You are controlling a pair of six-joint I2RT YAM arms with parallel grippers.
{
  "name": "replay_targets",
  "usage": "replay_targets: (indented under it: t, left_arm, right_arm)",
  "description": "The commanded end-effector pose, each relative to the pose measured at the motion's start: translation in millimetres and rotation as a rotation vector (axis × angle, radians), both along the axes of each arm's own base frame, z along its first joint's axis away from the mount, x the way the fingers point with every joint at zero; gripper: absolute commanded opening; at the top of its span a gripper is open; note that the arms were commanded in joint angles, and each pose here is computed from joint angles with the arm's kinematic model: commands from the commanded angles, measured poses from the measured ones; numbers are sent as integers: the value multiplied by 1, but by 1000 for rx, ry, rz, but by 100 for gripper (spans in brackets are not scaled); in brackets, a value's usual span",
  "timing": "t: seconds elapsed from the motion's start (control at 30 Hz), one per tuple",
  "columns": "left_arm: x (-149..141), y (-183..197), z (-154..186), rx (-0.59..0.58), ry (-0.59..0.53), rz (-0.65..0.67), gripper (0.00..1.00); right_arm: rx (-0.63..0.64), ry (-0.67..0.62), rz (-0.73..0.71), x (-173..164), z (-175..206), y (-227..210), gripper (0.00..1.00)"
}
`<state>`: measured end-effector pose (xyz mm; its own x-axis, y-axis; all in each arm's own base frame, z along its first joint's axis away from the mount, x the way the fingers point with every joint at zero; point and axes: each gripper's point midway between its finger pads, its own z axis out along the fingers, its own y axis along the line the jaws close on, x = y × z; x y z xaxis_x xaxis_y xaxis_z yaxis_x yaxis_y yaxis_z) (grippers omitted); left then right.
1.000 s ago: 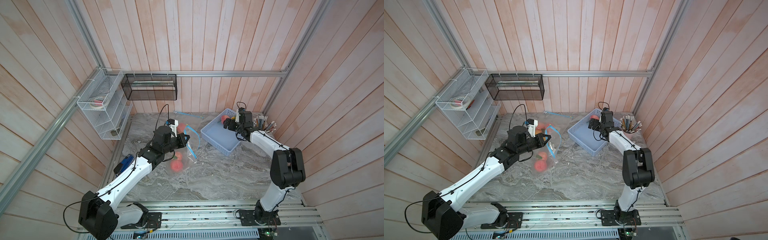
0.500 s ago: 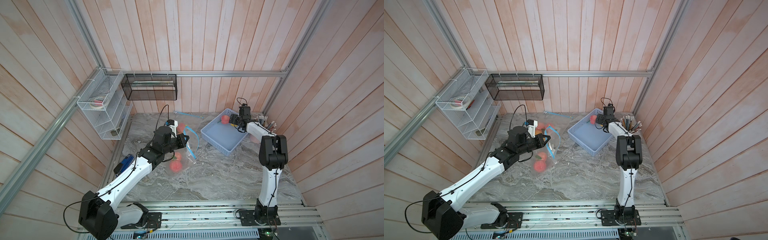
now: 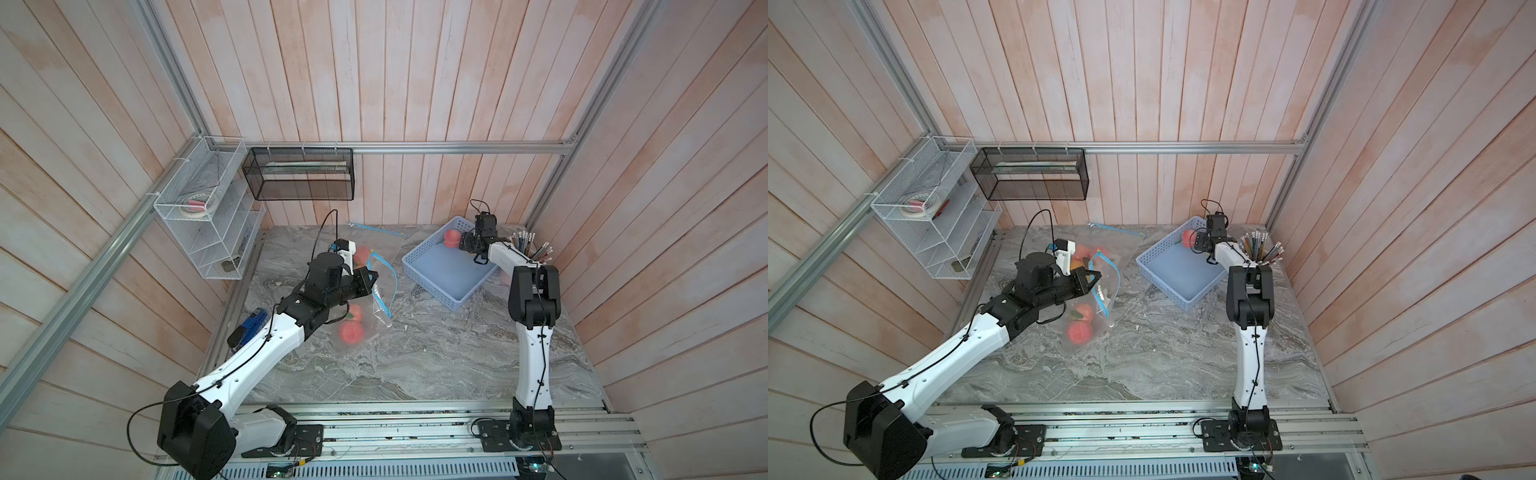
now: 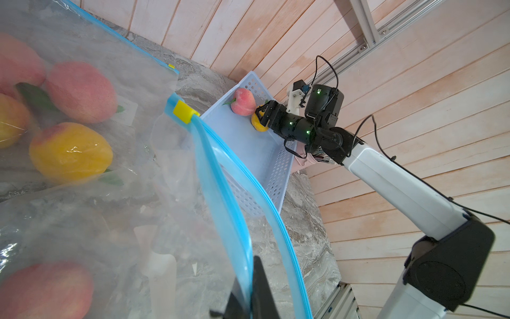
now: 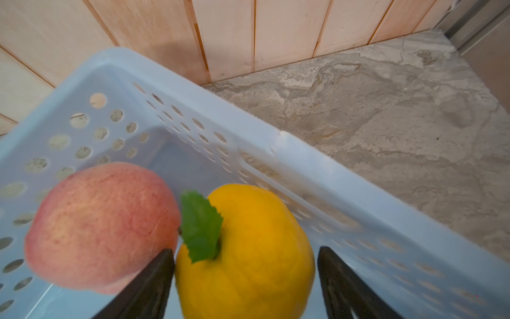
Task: Place the peach in a zip-top bag and seal the zipper
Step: Pick up the peach from the basket.
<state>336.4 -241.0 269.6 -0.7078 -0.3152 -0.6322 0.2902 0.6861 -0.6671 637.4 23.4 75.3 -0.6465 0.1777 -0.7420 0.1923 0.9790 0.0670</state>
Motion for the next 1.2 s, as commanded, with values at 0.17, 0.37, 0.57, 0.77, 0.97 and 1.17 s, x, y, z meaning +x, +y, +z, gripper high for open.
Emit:
replay_targets:
  t: [0.17,0.37,0.57,0.77,0.97,1.17]
  left_arm:
    - [0,5,-6,23,6,9,0]
    - [0,4,-7,22,9,7,0]
    - [0,4,-8,22,8,5,0]
    - [0,4,-9,22,9,4,0]
    - [0,3,-10,19,10,-1,0]
    - [0,-4,-12,5,17,-30,0]
  right_arm:
    - [16,57,52,3,-13,4,72]
    - [65,101,115,-6,-17,18,82]
    - [104,108,187,-10,-9,30,76]
    - [156,106,190,-13,2,36,64]
    - [367,98,243,-33,37,63,63]
    - [575,-14,380,-75,104,95,62]
